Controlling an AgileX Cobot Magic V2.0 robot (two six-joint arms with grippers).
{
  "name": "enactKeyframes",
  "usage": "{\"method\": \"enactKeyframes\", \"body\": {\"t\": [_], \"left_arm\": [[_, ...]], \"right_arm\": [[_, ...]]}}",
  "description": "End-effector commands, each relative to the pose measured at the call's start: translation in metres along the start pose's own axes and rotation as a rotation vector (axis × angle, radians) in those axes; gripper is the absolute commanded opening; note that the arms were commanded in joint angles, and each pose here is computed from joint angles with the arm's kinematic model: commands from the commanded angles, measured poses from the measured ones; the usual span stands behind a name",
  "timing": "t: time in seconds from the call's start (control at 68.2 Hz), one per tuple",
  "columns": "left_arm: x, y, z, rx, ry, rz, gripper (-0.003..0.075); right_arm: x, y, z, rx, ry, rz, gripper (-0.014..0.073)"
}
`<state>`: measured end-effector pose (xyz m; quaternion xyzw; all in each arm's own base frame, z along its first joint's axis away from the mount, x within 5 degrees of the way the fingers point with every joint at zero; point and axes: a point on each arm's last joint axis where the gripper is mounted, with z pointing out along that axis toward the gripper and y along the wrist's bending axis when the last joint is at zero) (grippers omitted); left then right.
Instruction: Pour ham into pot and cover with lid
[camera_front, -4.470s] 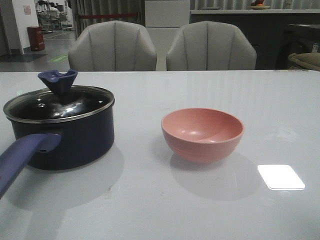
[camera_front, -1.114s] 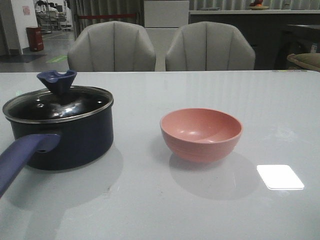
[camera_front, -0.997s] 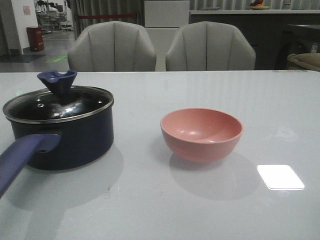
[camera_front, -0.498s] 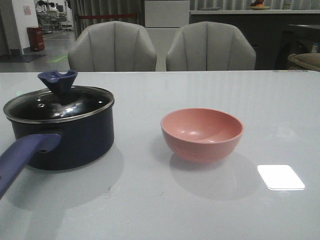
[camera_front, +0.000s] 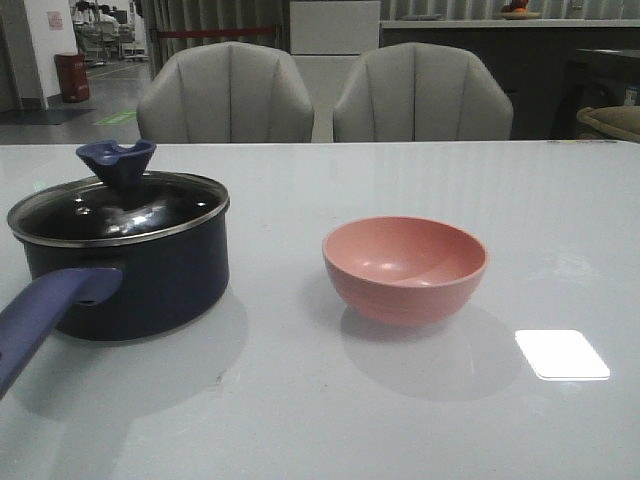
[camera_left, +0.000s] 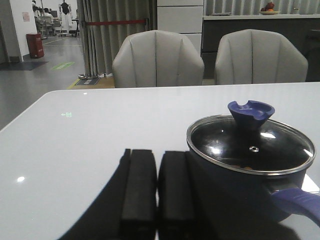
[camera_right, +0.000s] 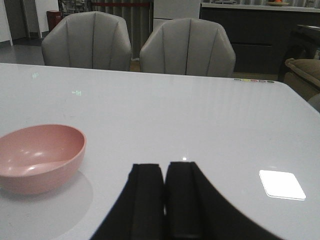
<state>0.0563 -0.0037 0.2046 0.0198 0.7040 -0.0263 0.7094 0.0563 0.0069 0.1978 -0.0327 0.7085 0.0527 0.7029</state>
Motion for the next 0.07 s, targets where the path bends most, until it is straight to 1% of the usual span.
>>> {"method": "enactKeyframes", "body": {"t": [0.0,0.059], "left_arm": [[-0.0019,0.0,-0.0009,0.001,-0.085,-0.019,0.0113],[-0.0019,0.0,-0.0009,0.001,-0.085,-0.019,0.0113]], "right_arm": [[-0.0105,-0.0003,-0.0022,0.007,-0.11,-0.012,0.0146],[-0.0105,-0.0003,-0.0022,0.007,-0.11,-0.012,0.0146]]}}
